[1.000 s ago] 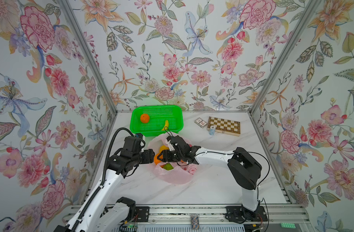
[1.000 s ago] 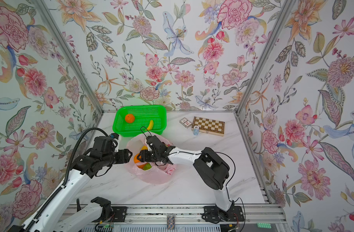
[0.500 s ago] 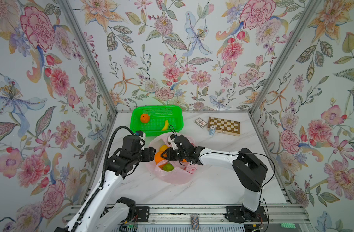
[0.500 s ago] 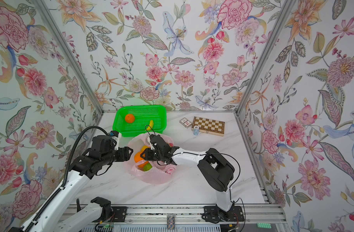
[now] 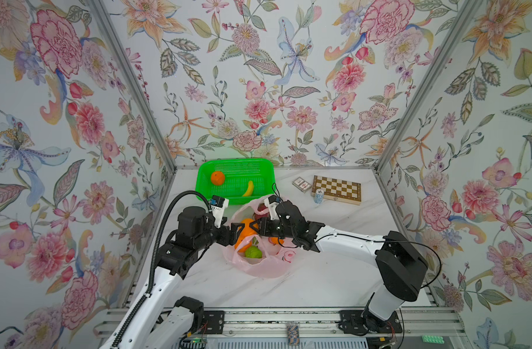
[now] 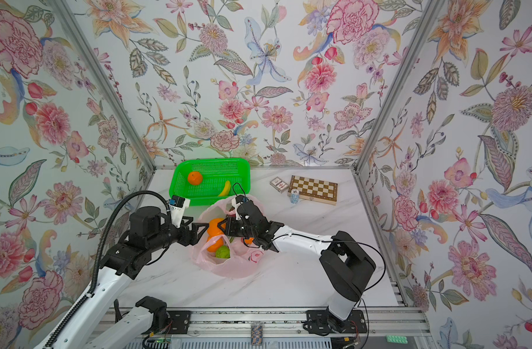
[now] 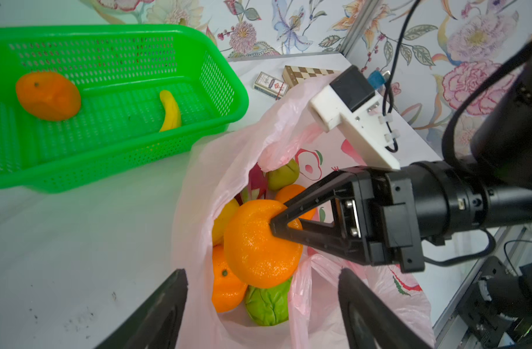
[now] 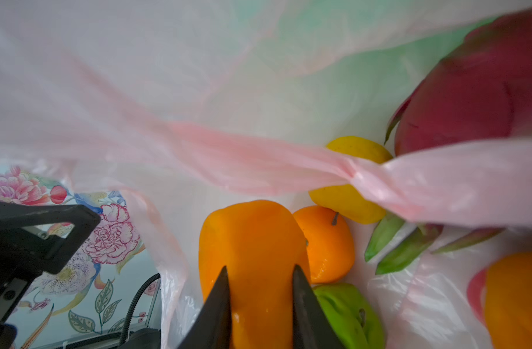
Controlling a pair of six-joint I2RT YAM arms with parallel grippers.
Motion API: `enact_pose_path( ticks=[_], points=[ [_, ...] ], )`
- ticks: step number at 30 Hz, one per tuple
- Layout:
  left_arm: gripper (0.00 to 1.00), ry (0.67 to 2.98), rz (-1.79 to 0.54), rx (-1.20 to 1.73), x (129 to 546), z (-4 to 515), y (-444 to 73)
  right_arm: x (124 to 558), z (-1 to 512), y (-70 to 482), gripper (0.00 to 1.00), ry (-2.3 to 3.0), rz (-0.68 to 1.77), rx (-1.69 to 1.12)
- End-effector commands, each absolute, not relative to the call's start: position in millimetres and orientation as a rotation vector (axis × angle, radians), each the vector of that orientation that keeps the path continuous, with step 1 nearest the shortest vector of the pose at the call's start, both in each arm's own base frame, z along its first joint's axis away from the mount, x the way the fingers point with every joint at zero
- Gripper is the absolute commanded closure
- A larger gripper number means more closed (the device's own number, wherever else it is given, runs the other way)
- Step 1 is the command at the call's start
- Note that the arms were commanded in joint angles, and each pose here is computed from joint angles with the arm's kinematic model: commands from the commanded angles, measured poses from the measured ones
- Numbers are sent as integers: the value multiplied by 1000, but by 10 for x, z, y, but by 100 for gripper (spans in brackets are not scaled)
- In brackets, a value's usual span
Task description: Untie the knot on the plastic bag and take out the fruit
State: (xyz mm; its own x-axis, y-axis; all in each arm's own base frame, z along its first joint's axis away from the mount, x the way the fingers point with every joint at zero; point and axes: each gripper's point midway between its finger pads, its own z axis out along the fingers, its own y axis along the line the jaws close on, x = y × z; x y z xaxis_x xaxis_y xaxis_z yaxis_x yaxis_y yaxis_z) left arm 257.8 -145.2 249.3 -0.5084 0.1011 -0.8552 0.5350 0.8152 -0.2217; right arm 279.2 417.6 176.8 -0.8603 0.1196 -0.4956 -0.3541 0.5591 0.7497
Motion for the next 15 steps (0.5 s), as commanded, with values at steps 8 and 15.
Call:
enact_pose_path(
  ticks=[8, 15],
  points=[
    [1, 1948, -560, 673, 2650, 2552, -1633, 2809, 2289, 4004, 74, 2132, 1375, -108],
    [1, 1858, -503, 792, 2623, 2588, -1787, 2718, 2537, 3985, 73, 2075, 1449, -120]
  ],
)
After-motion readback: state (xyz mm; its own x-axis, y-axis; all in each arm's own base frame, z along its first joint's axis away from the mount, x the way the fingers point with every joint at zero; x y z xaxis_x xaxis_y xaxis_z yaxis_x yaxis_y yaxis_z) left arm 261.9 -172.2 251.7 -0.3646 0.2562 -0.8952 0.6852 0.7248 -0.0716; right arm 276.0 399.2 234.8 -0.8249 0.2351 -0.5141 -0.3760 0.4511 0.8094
